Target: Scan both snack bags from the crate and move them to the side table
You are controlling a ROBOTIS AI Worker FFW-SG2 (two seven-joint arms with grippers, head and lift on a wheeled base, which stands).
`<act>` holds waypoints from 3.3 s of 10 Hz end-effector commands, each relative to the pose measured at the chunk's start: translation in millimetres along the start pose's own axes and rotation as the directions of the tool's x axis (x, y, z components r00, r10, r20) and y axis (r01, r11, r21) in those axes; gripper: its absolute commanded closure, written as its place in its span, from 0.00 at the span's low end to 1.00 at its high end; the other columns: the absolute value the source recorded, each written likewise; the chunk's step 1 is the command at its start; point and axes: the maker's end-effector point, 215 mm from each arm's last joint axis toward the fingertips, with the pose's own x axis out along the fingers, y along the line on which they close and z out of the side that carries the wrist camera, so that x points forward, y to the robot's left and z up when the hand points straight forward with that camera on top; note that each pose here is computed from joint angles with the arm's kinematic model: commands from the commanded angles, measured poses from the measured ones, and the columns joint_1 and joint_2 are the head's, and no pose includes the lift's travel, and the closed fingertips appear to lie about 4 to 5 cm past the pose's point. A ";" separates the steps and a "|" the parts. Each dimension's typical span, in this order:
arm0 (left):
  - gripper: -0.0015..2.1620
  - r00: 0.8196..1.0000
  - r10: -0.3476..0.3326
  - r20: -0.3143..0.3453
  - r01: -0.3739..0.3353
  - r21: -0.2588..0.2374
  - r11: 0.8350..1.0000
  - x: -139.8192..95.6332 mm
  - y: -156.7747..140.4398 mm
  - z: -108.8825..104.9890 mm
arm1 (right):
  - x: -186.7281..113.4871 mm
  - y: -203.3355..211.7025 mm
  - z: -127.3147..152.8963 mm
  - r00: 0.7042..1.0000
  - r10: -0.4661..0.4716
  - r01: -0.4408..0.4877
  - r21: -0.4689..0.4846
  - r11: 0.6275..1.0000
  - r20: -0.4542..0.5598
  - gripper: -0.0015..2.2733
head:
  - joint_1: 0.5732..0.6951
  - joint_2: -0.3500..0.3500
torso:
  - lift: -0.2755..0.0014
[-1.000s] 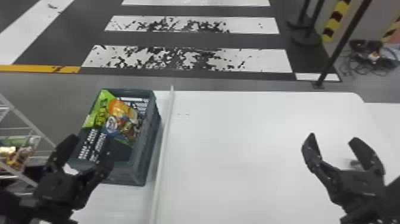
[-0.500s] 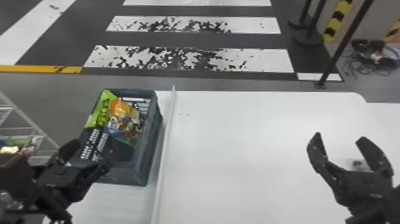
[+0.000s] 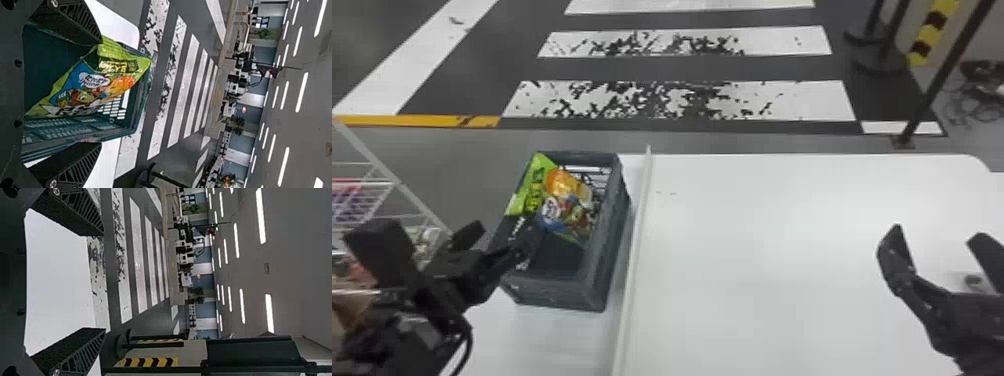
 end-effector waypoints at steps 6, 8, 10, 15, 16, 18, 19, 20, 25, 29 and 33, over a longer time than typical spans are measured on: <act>0.03 0.999 0.042 -0.035 -0.047 -0.162 0.986 68.2 13.5 -8.1 | -2.5 4.8 -5.8 1.000 0.019 -0.019 -0.005 1.000 -0.015 0.03 | 1.00 0.70 | 0.89; 0.03 0.997 0.019 -0.080 -0.037 -0.227 0.973 82.8 4.0 -18.0 | -2.8 5.9 -10.9 0.999 0.027 -0.027 0.009 1.000 -0.031 0.03 | 1.00 0.70 | 0.89; 0.03 0.996 0.004 -0.091 -0.028 -0.272 0.962 86.8 -19.5 -28.7 | -0.7 6.9 -8.6 0.999 0.029 -0.029 0.010 1.000 -0.025 0.03 | 1.00 0.68 | 0.89; 0.03 0.990 0.065 -0.127 -0.099 -0.284 0.954 90.4 -28.5 -43.5 | -1.2 6.6 -13.8 0.999 0.028 -0.028 0.014 1.000 -0.038 0.03 | 1.00 0.62 | 0.89; 0.03 0.986 0.106 -0.131 -0.135 -0.240 0.961 89.6 -18.8 -44.2 | -1.3 6.4 -15.5 0.999 0.028 -0.027 0.018 0.999 -0.043 0.03 | 1.00 0.61 | 0.89; 0.03 0.984 0.131 -0.120 -0.152 -0.183 0.971 88.3 -10.5 -36.0 | -1.3 6.2 -15.3 0.999 0.027 -0.026 0.027 0.999 -0.042 0.03 | 1.00 0.63 | 0.89; 0.03 0.983 0.142 -0.121 -0.161 -0.172 0.972 87.5 -6.5 -34.4 | -1.8 6.9 -16.0 0.999 0.028 -0.027 0.029 0.999 -0.043 0.03 | 1.00 0.63 | 0.89; 0.03 0.980 0.162 -0.118 -0.180 -0.154 0.972 86.8 -1.5 -32.6 | -2.2 8.5 -16.0 0.999 0.031 -0.029 0.033 0.999 -0.043 0.03 | 1.00 0.65 | 0.89; 0.03 0.978 0.175 -0.111 -0.189 -0.129 0.974 88.3 3.8 -27.0 | -4.7 12.4 -18.6 0.998 0.036 -0.035 0.037 0.999 -0.050 0.03 | 1.00 0.69 | 0.89; 0.03 0.977 0.162 -0.138 -0.180 -0.131 0.975 104.2 -7.8 -40.3 | -6.6 13.0 -19.4 0.998 0.037 -0.035 0.043 0.998 -0.053 0.03 | 1.00 0.68 | 0.89; 0.03 0.963 0.211 -0.168 -0.231 -0.111 0.966 108.2 -16.9 -53.8 | -7.9 12.1 -19.4 0.998 0.036 -0.033 0.046 0.998 -0.054 0.03 | 1.00 0.64 | 0.89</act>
